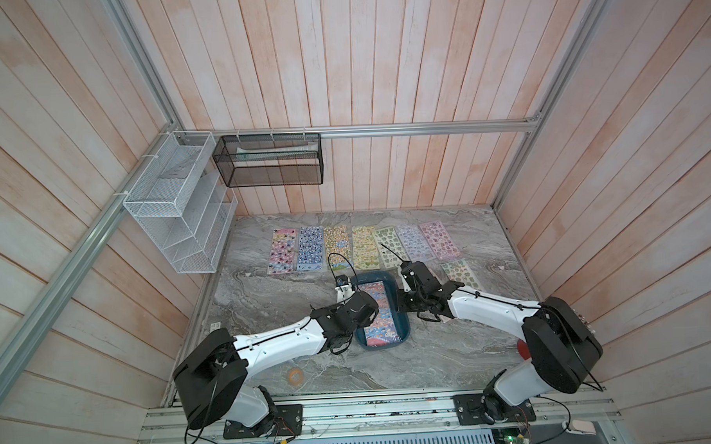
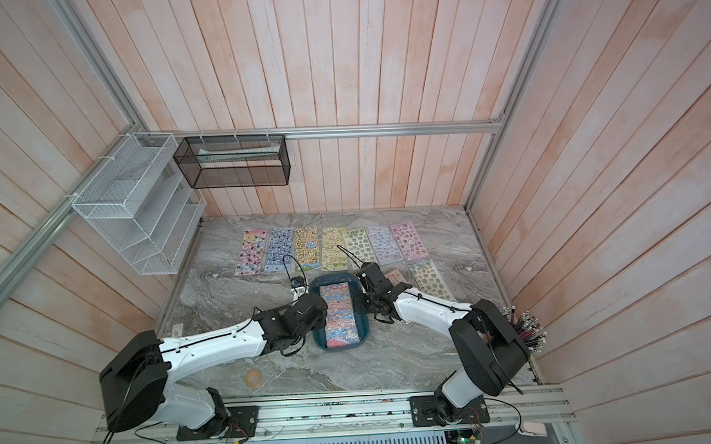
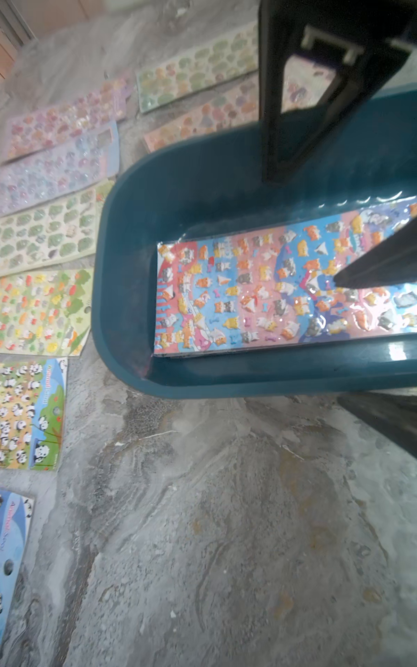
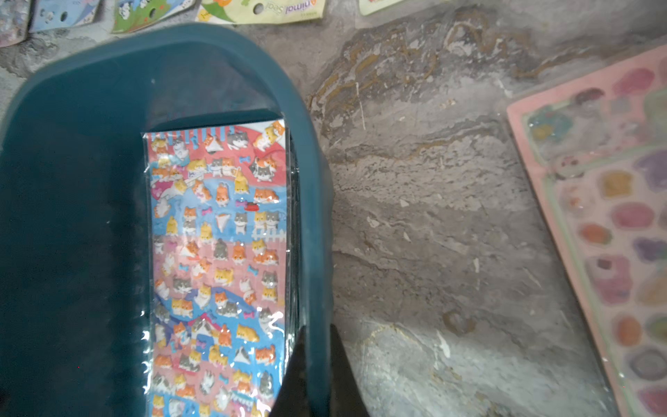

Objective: Take the stickers out of the storage box
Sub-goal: Pick up the sticker from the storage box.

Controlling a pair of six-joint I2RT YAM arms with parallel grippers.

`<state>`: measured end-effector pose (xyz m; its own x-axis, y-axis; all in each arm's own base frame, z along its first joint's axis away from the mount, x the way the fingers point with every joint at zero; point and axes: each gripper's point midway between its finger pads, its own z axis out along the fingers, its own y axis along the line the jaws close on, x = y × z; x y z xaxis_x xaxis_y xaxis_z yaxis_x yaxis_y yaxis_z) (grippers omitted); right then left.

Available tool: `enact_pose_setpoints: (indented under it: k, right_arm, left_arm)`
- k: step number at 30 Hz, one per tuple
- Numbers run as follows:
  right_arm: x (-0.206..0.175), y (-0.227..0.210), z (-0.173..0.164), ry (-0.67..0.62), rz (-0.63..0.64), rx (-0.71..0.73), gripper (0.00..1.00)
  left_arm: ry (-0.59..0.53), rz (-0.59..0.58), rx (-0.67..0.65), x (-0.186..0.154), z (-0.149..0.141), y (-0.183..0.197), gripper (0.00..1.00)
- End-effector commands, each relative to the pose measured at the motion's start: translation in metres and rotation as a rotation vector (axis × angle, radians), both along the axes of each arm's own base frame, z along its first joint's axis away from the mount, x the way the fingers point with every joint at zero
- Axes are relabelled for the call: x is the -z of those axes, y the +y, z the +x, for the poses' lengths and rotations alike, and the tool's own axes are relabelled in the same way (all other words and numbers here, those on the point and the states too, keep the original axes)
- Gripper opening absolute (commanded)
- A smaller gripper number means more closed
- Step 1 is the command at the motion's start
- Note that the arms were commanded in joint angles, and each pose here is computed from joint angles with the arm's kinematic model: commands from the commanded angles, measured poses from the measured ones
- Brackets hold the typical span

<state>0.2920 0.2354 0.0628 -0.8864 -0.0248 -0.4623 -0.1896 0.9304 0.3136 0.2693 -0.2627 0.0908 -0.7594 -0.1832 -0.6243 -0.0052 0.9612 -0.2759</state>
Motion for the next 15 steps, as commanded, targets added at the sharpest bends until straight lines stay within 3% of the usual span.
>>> enact_pose_setpoints:
  k: [1, 10, 15]
  right_arm:
    - [-0.01, 0.012, 0.007, -0.043, 0.061, 0.002, 0.0]
    - [-0.012, 0.013, 0.007, -0.054, 0.062, -0.005, 0.0]
    - [-0.01, 0.011, 0.007, -0.055, 0.055, -0.008, 0.0]
  left_arm:
    - [0.0, -0.043, 0.01, 0.003, 0.008, -0.019, 0.49]
    - [0.109, -0.072, 0.0, 0.041, 0.024, -0.022, 0.52]
    - [0.101, -0.034, -0.019, 0.043, 0.029, -0.015, 0.52]
